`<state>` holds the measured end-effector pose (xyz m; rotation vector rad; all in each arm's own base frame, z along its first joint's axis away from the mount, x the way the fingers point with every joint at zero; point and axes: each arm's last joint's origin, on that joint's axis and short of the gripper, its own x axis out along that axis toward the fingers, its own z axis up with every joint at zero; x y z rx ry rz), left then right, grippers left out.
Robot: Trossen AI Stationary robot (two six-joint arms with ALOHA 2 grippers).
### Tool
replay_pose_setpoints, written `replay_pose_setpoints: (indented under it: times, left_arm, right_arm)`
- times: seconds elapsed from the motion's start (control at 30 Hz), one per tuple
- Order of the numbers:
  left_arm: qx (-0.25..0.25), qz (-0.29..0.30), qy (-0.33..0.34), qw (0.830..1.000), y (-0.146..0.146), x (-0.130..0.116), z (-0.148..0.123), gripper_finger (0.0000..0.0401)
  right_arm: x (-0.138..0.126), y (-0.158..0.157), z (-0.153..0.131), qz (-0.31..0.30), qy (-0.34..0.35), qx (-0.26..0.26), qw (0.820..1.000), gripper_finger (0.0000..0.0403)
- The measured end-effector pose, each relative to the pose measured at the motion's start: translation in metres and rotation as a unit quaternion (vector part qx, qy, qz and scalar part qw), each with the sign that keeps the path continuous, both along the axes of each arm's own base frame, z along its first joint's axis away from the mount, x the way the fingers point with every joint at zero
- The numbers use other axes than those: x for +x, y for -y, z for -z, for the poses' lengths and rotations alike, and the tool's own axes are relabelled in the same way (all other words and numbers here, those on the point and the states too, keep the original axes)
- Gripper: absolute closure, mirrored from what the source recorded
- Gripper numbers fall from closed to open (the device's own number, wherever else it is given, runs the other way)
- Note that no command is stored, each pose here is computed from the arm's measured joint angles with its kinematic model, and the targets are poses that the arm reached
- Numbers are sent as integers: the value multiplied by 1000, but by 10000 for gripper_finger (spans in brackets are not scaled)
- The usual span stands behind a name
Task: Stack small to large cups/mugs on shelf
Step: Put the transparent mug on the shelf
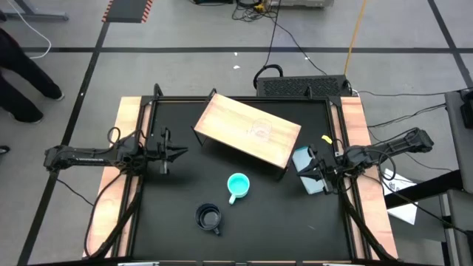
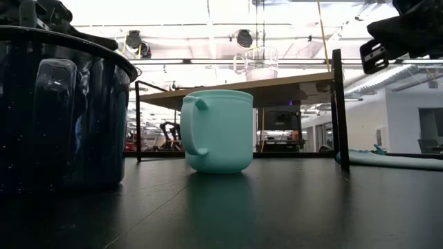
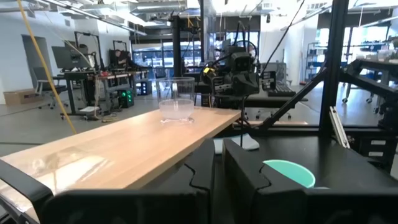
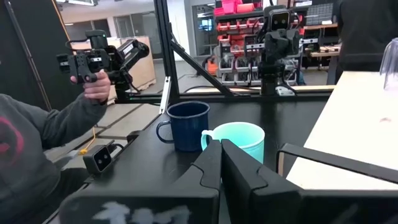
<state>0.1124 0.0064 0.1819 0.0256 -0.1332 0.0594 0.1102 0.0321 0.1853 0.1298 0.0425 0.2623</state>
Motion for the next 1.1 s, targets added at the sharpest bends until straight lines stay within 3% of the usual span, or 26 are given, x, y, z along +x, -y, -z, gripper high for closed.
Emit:
replay_pose_setpoints:
  times: [0.27,0.47,0.67,1.1]
  left_arm:
    - [23,-3,7,1000,0,0,-2,368]
    - [-3,0,20,1000,0,-1,-4,368]
    - [-30,-9,-15,999,-1,0,3,368]
    - [-15,-11,-45,999,-1,1,9,368]
  right_arm:
    - [0,0,12,0,-10,14,1000,403]
    - [-1,0,3,-3,66,39,997,403]
    - [0,0,5,-3,56,31,998,403]
    - [0,0,5,-1,66,-2,998,403]
